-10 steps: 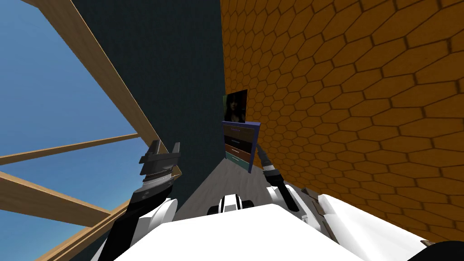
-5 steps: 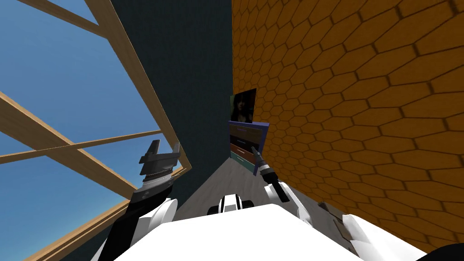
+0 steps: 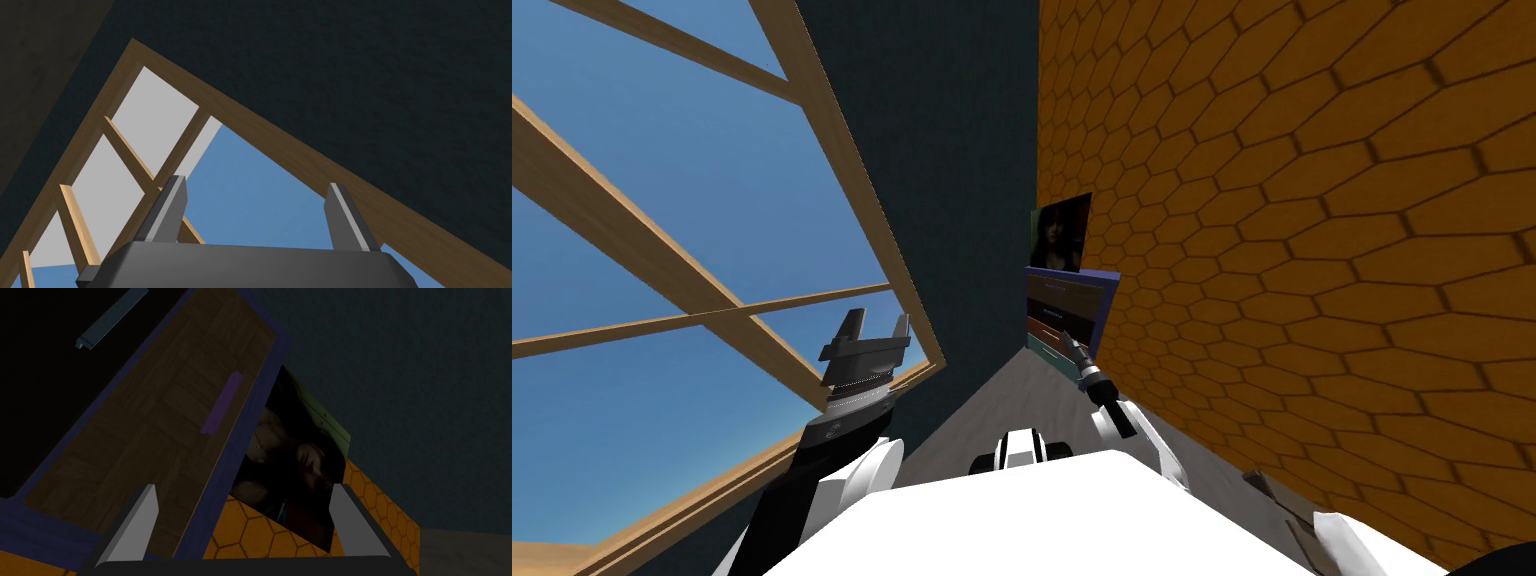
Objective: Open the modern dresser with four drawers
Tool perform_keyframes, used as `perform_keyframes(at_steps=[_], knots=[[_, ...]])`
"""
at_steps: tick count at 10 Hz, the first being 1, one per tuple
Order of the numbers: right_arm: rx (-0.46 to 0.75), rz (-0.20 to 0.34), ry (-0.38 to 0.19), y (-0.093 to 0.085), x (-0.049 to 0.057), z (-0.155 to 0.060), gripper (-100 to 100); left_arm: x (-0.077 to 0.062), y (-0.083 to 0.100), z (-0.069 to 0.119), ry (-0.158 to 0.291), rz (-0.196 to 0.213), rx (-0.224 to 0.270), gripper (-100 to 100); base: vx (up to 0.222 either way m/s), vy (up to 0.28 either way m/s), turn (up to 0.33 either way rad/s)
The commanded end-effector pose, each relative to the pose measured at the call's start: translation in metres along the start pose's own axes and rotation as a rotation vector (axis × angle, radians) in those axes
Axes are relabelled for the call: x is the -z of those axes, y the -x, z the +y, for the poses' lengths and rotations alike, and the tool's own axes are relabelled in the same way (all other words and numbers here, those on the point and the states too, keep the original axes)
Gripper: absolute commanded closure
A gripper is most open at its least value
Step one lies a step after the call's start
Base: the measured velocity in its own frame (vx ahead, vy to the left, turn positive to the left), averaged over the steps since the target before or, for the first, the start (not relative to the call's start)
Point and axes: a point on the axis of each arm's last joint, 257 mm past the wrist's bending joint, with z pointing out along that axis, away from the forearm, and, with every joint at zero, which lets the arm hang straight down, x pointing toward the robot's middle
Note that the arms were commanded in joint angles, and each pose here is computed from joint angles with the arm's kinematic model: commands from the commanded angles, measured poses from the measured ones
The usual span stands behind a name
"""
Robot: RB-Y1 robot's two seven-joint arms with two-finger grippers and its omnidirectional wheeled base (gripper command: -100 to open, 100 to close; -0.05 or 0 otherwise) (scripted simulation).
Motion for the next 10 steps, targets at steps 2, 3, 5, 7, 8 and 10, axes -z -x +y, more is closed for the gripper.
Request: perform_keyframes(at_steps=[2, 3, 5, 7, 8, 10], knots=[[0.088, 0.074, -0.112, -0.025, -0.002, -0.037, -100, 0.0, 0.0, 0.0, 0.0, 0.0, 0.0, 0, 0.01, 0.031, 0.198], [0.149, 0.113, -0.15, -0.038, -0.003, -0.054, -100, 0.0, 0.0, 0.0, 0.0, 0.0, 0.0, 0, 0.02, 0.03, 0.255], [0.214, 0.157, -0.211, -0.051, -0.002, -0.076, -100, 0.0, 0.0, 0.0, 0.0, 0.0, 0.0, 0, 0.014, 0.029, 0.186], [0.282, 0.207, -0.283, -0.065, 0.003, -0.104, -100, 0.0, 0.0, 0.0, 0.0, 0.0, 0.0, 0, 0.017, 0.03, 0.189], [0.283, 0.212, -0.304, -0.065, 0.006, -0.11, -100, 0.0, 0.0, 0.0, 0.0, 0.0, 0.0, 0, 0.02, 0.025, 0.138], [0.354, 0.259, -0.375, -0.075, 0.012, -0.136, -100, 0.0, 0.0, 0.0, 0.0, 0.0, 0.0, 0, 0.033, 0.025, 0.166]])
